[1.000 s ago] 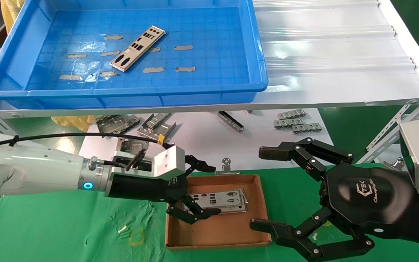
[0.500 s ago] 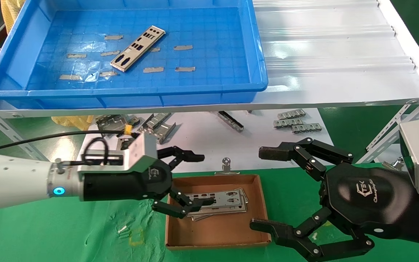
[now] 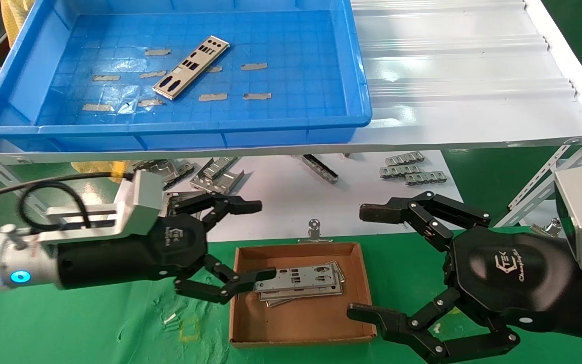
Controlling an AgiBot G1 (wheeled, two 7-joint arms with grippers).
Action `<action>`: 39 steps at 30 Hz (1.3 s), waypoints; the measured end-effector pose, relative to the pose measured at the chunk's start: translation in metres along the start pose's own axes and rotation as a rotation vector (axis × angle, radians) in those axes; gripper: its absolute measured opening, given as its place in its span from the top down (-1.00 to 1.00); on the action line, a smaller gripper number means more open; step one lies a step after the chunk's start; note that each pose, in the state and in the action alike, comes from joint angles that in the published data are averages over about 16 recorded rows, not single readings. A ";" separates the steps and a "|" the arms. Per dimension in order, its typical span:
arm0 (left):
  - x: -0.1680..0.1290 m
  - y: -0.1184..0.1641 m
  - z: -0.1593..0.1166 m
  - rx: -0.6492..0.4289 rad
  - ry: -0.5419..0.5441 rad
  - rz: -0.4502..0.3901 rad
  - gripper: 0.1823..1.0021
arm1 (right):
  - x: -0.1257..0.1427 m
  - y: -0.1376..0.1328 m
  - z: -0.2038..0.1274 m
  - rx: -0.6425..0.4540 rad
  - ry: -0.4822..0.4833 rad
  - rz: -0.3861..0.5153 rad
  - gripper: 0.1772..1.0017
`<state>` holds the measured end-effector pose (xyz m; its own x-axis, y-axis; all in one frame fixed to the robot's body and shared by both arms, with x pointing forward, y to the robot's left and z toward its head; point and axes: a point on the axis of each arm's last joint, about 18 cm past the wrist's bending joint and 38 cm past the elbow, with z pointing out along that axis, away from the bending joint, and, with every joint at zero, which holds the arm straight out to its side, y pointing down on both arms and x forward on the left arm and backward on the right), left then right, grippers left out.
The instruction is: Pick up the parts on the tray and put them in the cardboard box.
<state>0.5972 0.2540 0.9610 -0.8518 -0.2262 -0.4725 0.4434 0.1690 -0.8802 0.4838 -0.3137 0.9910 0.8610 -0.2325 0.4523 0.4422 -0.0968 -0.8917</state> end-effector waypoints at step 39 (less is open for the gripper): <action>0.085 -0.078 -0.082 0.059 0.058 0.014 -1.00 | 0.000 0.000 0.000 0.000 0.001 0.000 -1.00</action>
<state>0.4673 0.3007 0.9934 -0.8593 -0.1683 -0.4830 0.4697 0.1141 -0.8754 0.4839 -0.3138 0.9910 0.8610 -0.2330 0.4520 0.4420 -0.0966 -0.8918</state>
